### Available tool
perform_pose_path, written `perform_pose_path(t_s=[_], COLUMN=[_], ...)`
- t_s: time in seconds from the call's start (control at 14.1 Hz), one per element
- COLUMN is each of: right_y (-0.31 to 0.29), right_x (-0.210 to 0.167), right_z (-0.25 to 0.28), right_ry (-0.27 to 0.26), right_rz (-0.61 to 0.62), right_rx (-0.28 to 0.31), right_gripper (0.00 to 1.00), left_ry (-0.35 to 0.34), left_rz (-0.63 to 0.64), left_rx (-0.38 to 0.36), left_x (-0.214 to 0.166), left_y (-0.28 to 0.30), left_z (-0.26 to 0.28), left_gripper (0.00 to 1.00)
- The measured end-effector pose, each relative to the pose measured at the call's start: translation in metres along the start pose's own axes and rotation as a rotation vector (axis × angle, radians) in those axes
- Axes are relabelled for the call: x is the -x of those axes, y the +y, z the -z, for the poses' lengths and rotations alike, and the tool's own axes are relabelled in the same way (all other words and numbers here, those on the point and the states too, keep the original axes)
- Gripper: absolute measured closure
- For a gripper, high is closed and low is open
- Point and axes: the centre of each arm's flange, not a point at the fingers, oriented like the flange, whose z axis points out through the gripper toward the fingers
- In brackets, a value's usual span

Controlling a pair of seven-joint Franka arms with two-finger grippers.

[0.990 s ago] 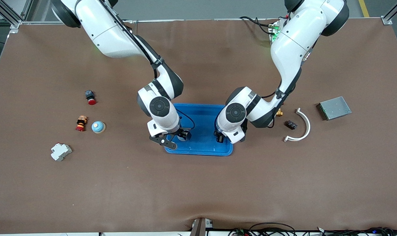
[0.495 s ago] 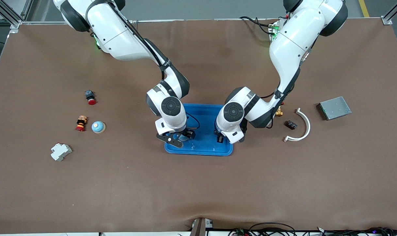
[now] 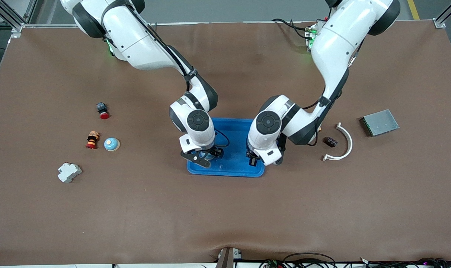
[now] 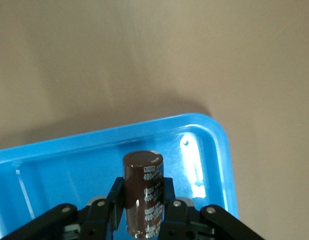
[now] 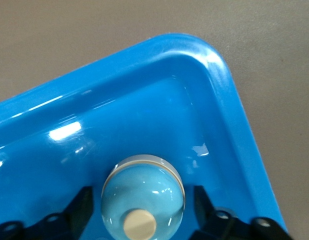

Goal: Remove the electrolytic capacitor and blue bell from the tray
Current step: 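Lift the capacitor with the left gripper while the right gripper lifts the bell, then place the capacitor by the brass valve while the right gripper carries the bell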

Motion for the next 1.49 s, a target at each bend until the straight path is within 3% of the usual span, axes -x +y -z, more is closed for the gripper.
perform_pose_path(t_s=[0.07, 0.14, 0.5, 0.85, 1.06, 1.49], right_y=[-0.001, -0.002, -0.001, 0.020, 0.049, 0.154], right_x=[-0.001, -0.003, -0.011, -0.051, -0.089, -0.166], right_z=[0.000, 0.002, 0.008, 0.048, 0.086, 0.089], right_ry=[0.002, 0.004, 0.006, -0.016, -0.057, -0.097], right_rz=[-0.003, -0.008, -0.024, 0.040, 0.115, 0.298], right_rx=[-0.002, -0.004, 0.009, 0.058, 0.062, 0.061], right_gripper=[0.32, 0.34, 0.34, 0.34, 0.34, 0.34], left_ry=[0.021, 0.042, 0.122, 0.105, 0.028, 0.005], left_rz=[-0.025, -0.050, -0.117, -0.108, -0.089, -0.084], left_rx=[-0.014, -0.031, -0.145, -0.289, -0.305, -0.332], left_x=[-0.006, -0.014, -0.079, -0.149, -0.151, -0.156], left_y=[-0.001, -0.002, -0.013, -0.044, -0.068, -0.099], left_z=[0.017, 0.035, 0.092, 0.040, -0.003, -0.049], left_gripper=[0.66, 0.66, 0.66, 0.66, 0.66, 0.66])
